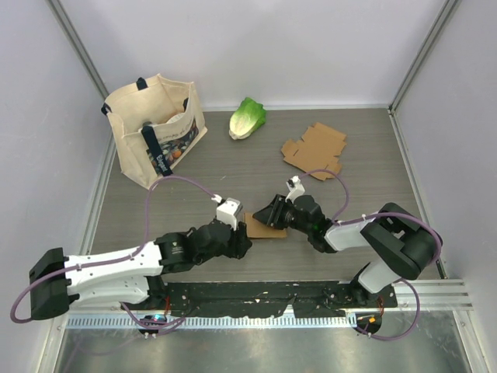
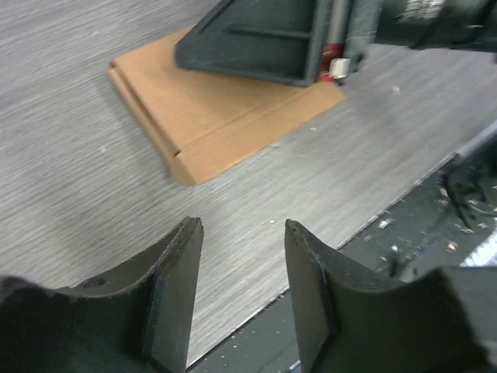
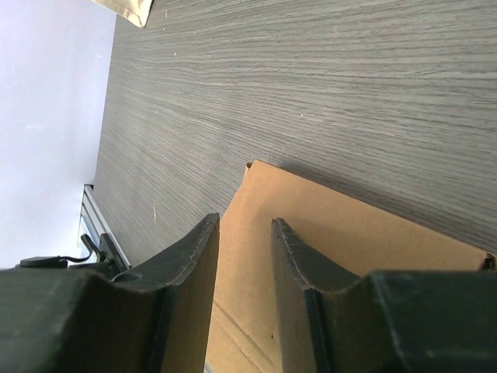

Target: Fold the paper box

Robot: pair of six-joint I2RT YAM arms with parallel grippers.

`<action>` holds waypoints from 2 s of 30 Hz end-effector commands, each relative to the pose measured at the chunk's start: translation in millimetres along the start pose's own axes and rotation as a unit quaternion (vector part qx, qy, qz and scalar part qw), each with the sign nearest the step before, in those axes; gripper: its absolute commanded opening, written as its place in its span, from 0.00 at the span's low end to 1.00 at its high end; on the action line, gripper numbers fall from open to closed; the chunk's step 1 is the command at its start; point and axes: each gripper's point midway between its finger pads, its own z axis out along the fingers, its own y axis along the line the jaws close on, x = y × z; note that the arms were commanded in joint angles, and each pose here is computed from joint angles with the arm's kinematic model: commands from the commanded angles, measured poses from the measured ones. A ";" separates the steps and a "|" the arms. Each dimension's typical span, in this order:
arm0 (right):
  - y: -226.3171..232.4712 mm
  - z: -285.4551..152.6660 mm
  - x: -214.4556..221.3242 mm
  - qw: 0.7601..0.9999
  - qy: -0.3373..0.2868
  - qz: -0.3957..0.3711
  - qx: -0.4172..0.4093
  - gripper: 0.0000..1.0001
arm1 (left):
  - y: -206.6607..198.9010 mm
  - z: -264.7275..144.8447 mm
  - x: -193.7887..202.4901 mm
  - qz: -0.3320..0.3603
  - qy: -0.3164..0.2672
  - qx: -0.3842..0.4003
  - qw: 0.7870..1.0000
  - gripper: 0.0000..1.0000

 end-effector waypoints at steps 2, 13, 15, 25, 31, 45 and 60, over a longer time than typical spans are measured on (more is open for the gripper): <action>0.1 -3.6 0.3 1.000 0.001 -0.023 -0.004 0.38 | -33.8 -8.0 -61.4 -0.067 -0.038 0.095 0.992 0.42; 2.0 -20.0 -18.8 1.000 0.007 0.010 0.025 0.30 | -23.2 77.3 -63.9 -0.195 0.006 0.129 0.972 0.09; -1.9 -24.7 -20.5 0.999 0.010 0.010 0.033 0.30 | -17.7 80.5 -53.6 -0.197 0.009 0.124 0.973 0.09; 1.2 -49.8 2.1 0.998 0.054 -0.002 0.011 0.27 | 9.9 90.0 -9.4 -0.232 0.049 0.064 0.969 0.10; -14.1 -54.4 18.9 0.998 0.056 0.012 0.008 0.25 | 22.4 95.0 9.5 -0.238 0.066 0.036 0.968 0.10; -20.7 -65.3 -3.7 0.998 0.016 -0.026 0.047 0.29 | 23.2 85.7 1.1 -0.175 0.079 0.028 0.981 0.21; -50.7 -58.6 -7.1 0.987 0.058 -0.080 0.130 0.51 | 19.2 91.8 -10.4 -0.150 0.075 0.032 0.985 0.25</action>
